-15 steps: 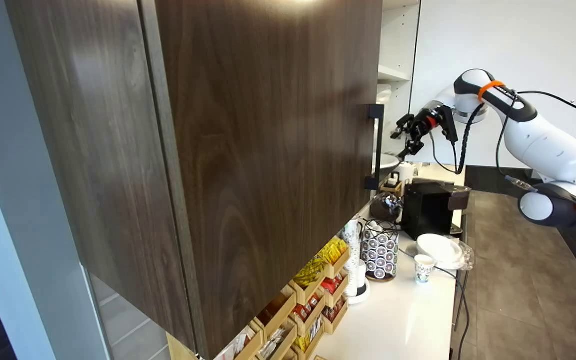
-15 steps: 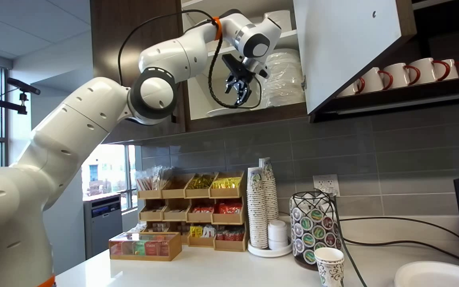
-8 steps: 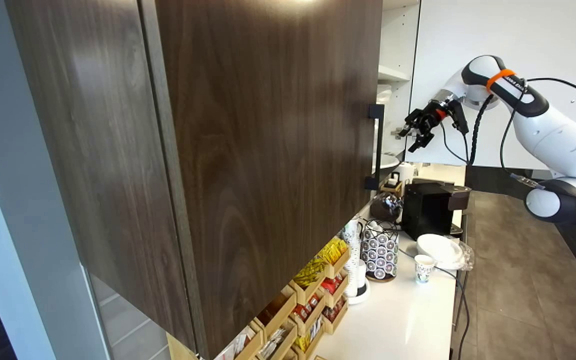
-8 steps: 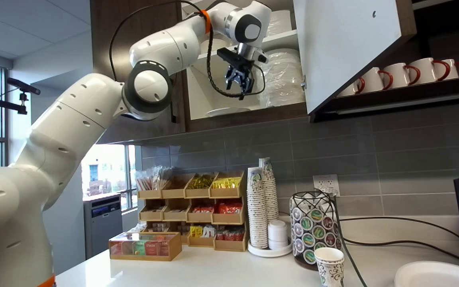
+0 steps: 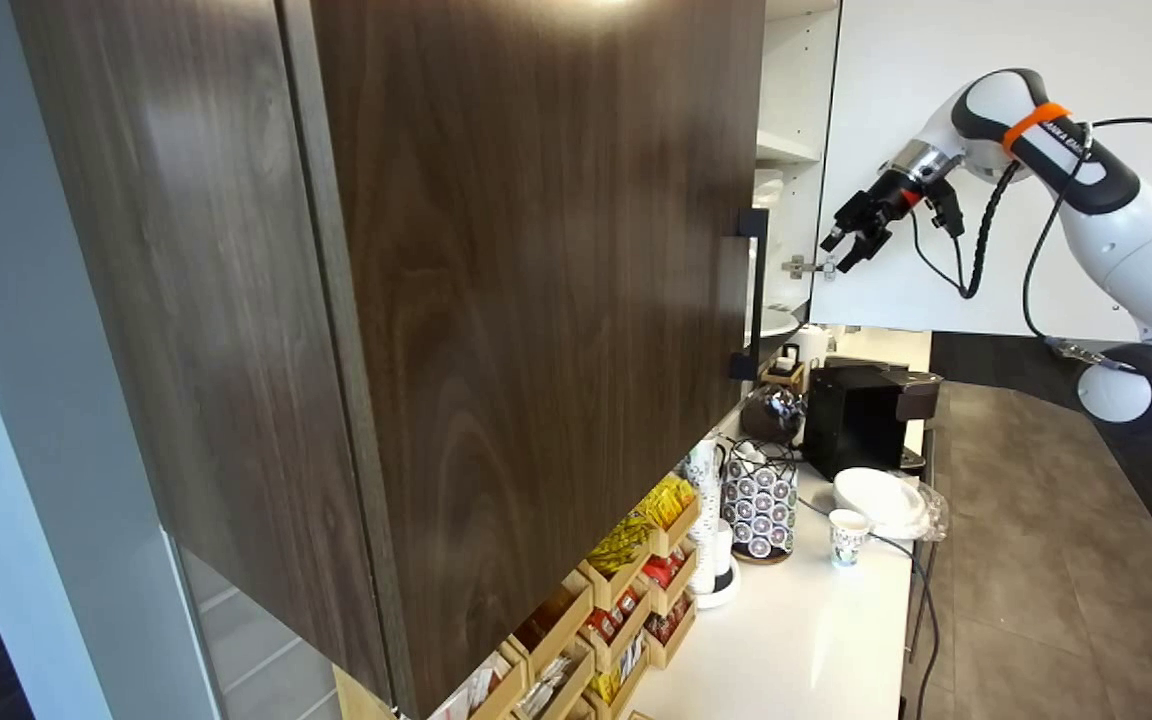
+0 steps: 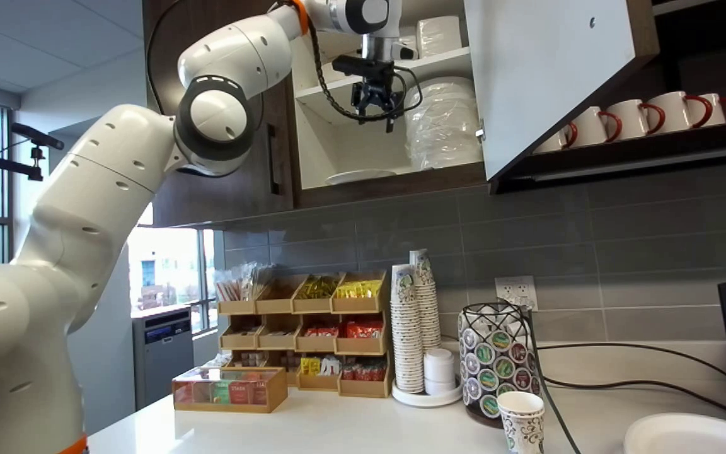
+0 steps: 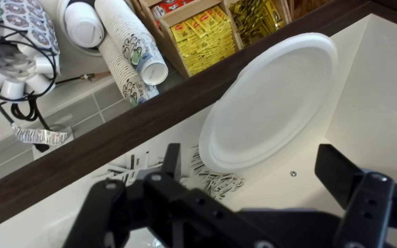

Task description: Remove the two coffee cups from the upper cabinet and put them on the counter then place the white plate on the bottom shelf of the upper cabinet

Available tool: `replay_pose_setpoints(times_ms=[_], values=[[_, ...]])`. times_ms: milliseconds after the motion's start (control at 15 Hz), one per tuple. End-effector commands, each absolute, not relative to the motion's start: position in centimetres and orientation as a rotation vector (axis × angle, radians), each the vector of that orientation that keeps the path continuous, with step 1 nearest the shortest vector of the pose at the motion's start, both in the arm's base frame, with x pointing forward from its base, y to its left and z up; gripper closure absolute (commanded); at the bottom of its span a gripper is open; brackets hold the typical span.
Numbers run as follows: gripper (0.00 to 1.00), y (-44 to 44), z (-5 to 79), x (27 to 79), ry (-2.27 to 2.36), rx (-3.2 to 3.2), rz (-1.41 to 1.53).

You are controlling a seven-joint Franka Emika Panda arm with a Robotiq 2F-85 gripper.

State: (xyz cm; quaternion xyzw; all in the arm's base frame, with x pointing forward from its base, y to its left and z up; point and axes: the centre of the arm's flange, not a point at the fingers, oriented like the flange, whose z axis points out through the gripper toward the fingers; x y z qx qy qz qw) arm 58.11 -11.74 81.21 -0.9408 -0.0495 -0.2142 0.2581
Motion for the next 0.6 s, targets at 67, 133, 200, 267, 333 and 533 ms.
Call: replay_pose_setpoints(times_ms=[67,133,200,267,333,533], values=[[0.00,-12.8,80.3,54.6,-0.226,-2.587,-0.702],[0.00,-13.0,80.3,54.3,-0.243,-2.592,-0.717],[0.00,-13.2,80.3,54.0,-0.261,-2.585,-0.723],[0.00,-13.3,80.4,53.8,-0.262,-2.574,-0.724],[0.00,-13.5,80.3,53.6,-0.274,-2.581,-0.728],[0.00,-14.3,83.0,56.3,-0.257,-2.581,-0.710]])
